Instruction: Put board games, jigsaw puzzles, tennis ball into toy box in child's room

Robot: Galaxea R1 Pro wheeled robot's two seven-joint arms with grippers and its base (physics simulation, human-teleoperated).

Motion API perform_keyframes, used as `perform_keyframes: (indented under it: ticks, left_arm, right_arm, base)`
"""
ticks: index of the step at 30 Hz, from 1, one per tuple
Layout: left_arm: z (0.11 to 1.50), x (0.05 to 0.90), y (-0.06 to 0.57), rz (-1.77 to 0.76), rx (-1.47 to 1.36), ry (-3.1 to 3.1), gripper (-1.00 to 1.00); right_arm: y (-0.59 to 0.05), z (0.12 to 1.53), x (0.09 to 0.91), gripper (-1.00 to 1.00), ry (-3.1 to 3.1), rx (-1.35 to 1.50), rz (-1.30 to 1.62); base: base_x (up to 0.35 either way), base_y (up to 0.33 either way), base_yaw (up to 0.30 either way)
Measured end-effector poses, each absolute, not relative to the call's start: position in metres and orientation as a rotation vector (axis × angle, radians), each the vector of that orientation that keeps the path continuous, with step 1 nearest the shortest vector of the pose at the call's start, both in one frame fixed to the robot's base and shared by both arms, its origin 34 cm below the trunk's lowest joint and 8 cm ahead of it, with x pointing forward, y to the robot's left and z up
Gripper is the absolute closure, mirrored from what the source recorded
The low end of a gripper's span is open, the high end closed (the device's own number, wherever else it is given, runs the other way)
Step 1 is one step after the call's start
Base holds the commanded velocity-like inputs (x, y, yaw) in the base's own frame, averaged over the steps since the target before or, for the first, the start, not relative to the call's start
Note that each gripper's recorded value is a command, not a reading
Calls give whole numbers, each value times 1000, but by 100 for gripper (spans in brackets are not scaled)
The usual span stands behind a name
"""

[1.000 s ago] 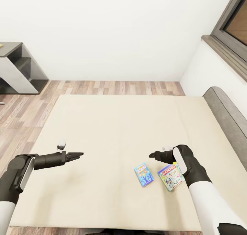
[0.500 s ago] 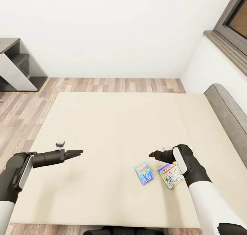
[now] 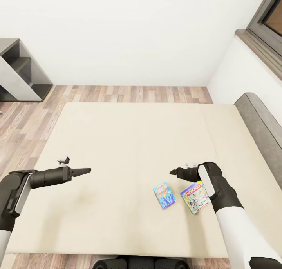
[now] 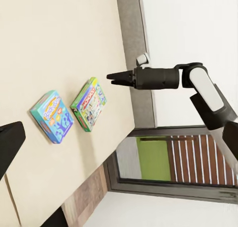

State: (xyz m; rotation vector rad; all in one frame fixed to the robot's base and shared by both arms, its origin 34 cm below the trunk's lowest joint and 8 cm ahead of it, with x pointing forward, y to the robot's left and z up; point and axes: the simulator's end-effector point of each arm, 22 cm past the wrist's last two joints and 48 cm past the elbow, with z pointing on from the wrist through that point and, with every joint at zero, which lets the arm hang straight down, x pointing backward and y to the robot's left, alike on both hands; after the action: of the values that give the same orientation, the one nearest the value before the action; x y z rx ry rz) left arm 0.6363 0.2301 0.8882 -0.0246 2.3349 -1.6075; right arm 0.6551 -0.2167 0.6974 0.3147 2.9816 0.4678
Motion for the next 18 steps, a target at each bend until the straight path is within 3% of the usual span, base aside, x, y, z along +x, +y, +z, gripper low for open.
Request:
perform_keyframes:
  ticks: [18]
  left_arm:
    - [880,632,229,-1647,-34,2334,-100]
  right_arm:
    - [-206,694,666,-100,2968,303,504]
  base:
    - [0,0,0]
